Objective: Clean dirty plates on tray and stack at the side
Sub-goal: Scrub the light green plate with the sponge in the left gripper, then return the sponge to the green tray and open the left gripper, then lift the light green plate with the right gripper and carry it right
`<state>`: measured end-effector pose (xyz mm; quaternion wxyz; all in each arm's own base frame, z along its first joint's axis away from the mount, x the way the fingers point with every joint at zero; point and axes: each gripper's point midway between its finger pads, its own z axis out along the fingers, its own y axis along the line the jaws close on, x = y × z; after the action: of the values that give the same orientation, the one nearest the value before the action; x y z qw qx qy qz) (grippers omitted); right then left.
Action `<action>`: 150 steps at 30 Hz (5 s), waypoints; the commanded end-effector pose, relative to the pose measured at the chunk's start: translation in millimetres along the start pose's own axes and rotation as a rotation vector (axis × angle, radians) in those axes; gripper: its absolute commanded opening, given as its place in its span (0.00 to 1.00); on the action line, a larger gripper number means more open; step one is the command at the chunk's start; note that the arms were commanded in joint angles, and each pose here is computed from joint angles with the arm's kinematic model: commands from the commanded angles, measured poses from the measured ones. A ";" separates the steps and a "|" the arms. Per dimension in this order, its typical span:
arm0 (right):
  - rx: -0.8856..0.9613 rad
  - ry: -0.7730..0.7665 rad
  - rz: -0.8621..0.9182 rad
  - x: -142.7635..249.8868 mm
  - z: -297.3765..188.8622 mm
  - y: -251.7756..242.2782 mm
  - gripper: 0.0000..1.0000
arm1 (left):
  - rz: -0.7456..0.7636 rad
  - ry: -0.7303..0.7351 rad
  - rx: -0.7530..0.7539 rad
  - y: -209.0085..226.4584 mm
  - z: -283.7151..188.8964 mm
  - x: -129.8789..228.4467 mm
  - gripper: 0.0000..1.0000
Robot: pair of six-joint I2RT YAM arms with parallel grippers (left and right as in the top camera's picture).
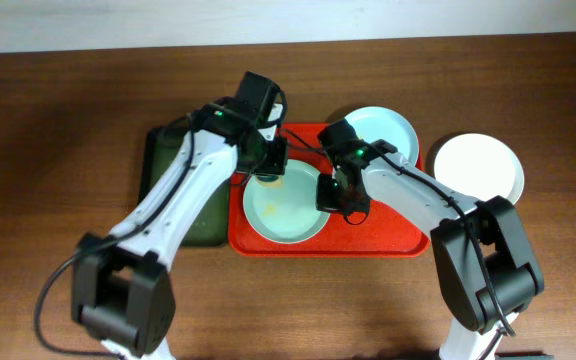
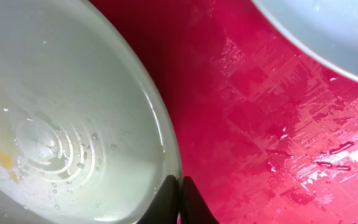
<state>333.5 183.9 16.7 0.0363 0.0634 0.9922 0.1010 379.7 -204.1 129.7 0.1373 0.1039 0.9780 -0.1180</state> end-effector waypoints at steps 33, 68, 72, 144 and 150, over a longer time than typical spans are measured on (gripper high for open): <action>-0.121 0.038 -0.165 -12.2 -14.2 -2.0 0.32 | -0.052 0.088 -0.074 34.2 91.0 66.9 0.04; -0.131 0.014 -0.160 -3.3 11.8 -5.9 0.04 | 0.024 0.250 0.064 -26.4 139.1 85.9 0.00; -0.129 0.017 -0.159 -2.7 11.8 -6.3 0.04 | -0.001 0.094 0.108 -28.6 84.2 29.6 0.00; -0.129 0.114 -0.010 13.3 -1.0 -6.3 0.04 | -0.257 -0.145 -0.327 182.5 -19.3 -24.5 0.99; -0.130 0.127 -0.013 0.6 -60.9 12.9 0.04 | -0.291 -0.260 -0.336 196.8 -58.5 -51.4 1.00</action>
<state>315.1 177.0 41.3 -0.0477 0.0600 0.9852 0.1536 442.1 -29.3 115.6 0.2056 -0.0553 0.9769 0.0187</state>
